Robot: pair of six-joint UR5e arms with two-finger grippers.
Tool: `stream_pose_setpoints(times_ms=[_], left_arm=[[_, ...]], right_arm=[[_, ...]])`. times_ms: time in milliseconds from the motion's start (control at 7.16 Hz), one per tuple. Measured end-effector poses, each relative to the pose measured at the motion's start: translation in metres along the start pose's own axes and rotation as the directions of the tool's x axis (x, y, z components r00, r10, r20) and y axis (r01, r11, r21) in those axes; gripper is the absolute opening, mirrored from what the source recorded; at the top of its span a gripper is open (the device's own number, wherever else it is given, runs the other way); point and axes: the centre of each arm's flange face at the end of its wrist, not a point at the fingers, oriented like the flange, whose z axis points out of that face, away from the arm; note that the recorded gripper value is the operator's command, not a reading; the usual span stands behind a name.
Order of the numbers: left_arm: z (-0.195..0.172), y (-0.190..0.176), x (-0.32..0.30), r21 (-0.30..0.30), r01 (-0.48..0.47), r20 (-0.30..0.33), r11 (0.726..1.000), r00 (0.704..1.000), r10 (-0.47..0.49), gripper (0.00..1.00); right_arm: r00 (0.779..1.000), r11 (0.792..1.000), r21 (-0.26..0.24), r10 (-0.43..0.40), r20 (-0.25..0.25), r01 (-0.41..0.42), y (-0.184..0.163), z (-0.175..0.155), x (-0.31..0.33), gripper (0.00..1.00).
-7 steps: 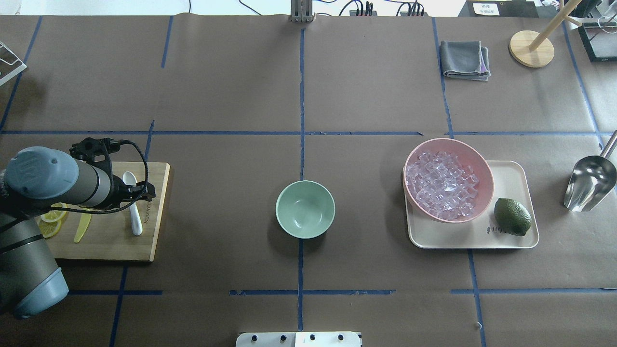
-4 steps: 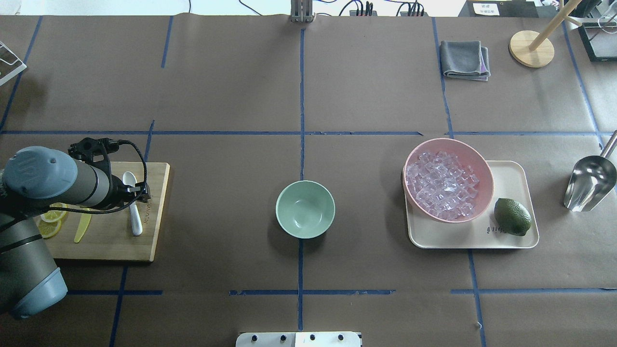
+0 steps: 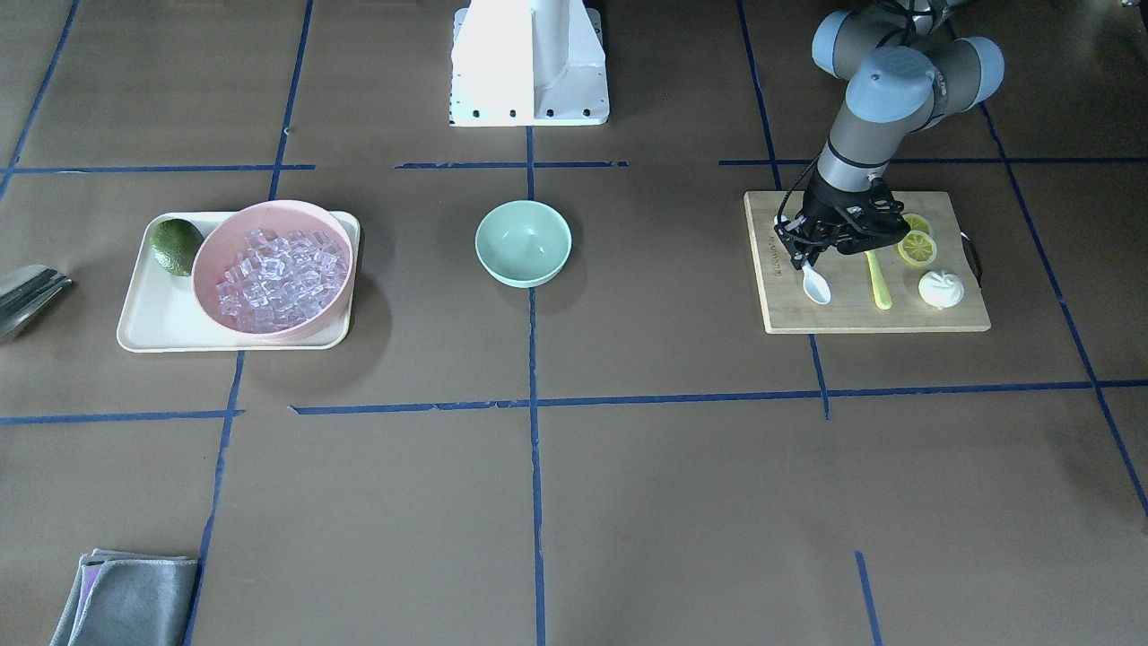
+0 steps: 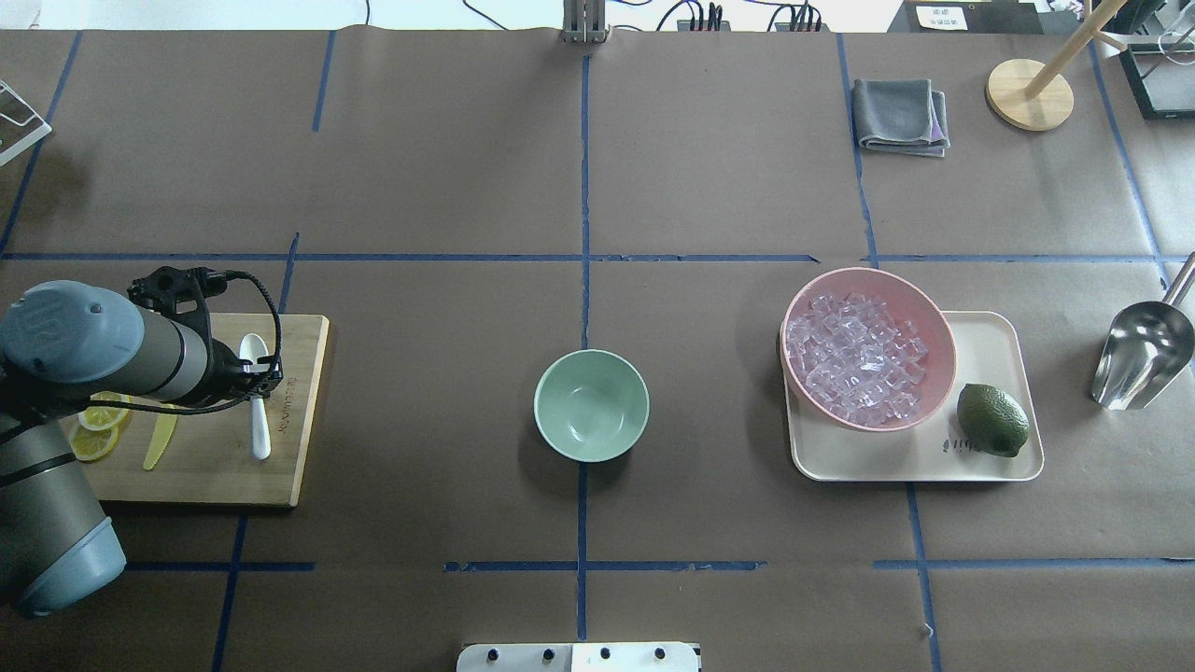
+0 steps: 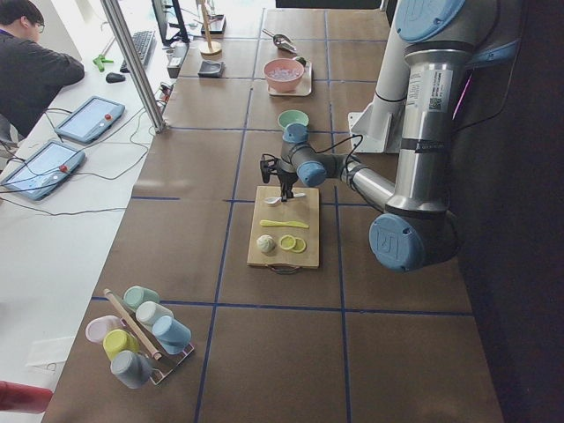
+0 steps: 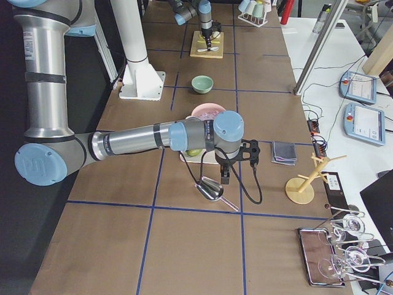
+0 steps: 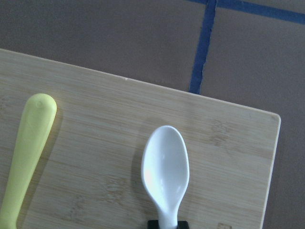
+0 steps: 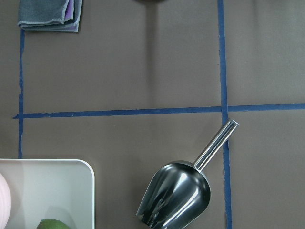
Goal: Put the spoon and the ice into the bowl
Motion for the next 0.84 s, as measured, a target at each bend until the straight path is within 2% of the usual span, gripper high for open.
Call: stream_pose_setpoints(times_ms=[419, 559, 838], left_arm=[[-0.066, 0.01, 0.027, -0.056, -0.018, -0.001, 0.998, 1.0, 0.018, 0.0], [-0.085, 0.011, 0.055, -0.059, -0.046, -0.024, 0.997, 0.999, 0.045, 0.0], [-0.11, 0.022, 0.138, -0.061, -0.11, -0.112, 0.992, 0.988, 0.103, 0.0]], right_arm=[[1.0, 1.0, 0.001, 0.018, 0.006, -0.018, 0.001, -0.001, -0.009, 1.0], [1.0, 1.0, -0.007, 0.027, 0.008, -0.027, 0.001, 0.003, -0.02, 1.0], [0.999, 0.999, -0.019, 0.037, 0.014, -0.036, 0.004, 0.009, -0.062, 1.0]])
